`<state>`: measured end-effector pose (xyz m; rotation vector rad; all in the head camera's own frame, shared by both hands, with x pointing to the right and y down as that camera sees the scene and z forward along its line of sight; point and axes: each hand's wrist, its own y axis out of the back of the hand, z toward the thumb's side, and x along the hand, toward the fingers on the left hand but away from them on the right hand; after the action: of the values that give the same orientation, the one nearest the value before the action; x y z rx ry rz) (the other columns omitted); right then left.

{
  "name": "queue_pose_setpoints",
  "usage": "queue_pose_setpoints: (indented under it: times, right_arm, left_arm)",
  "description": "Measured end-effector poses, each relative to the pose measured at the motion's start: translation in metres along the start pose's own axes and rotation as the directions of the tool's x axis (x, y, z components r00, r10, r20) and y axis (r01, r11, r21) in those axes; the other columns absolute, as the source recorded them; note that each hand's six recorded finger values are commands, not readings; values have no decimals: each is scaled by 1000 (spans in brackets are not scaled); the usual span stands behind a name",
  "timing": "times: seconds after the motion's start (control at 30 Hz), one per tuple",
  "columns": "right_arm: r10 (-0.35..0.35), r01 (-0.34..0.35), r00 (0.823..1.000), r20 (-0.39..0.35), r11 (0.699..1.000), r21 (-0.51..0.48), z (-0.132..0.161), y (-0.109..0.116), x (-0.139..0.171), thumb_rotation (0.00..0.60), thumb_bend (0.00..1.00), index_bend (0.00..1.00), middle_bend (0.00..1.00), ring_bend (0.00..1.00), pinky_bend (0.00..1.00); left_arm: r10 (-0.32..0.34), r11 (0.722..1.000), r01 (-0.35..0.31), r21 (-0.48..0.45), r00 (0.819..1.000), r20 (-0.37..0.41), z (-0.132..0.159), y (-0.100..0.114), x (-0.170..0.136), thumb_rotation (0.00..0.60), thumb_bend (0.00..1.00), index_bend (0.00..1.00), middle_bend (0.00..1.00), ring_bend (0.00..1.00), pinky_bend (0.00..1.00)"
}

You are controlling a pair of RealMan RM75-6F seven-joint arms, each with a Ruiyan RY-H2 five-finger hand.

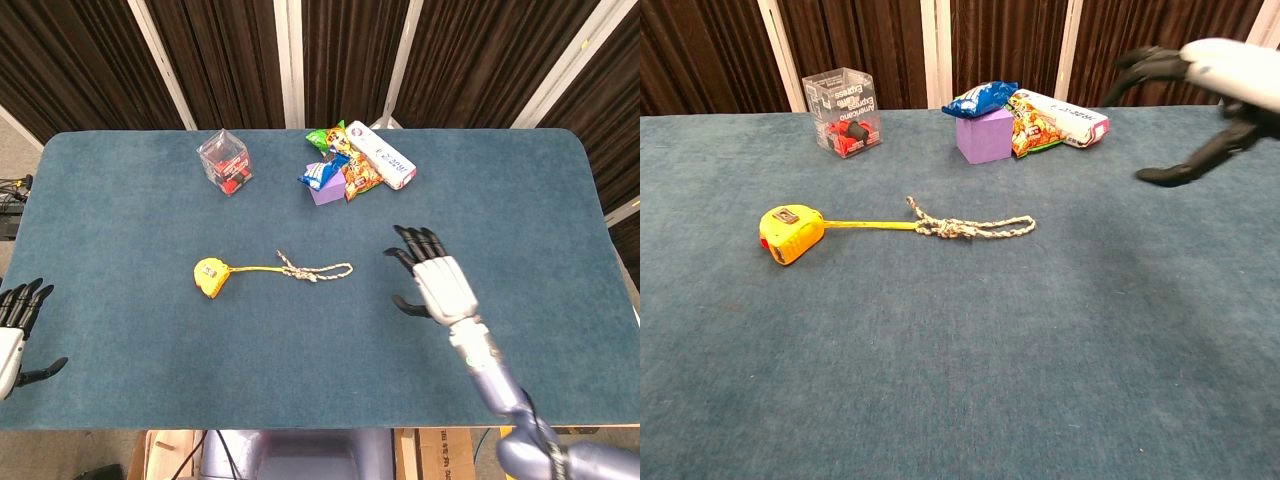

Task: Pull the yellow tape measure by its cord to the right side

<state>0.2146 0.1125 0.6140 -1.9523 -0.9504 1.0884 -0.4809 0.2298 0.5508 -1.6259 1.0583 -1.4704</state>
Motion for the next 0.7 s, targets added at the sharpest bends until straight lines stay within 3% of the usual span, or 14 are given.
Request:
queue_pose_setpoints:
  times: [0.3, 0.7]
  right_arm:
    - [50, -49, 998, 37, 998, -37, 22, -52, -48, 600, 310, 403, 39, 0, 0]
    - [86, -83, 992, 95, 996, -34, 18, -89, -76, 600, 337, 454, 52, 0, 0]
  left_arm:
    - [-27, 1000, 27, -12, 1000, -9, -3, -3, 4, 600, 0, 0, 0, 0, 0]
    - [-44, 999, 44, -32, 999, -23, -5, -5, 5, 600, 0, 0, 0, 0, 0]
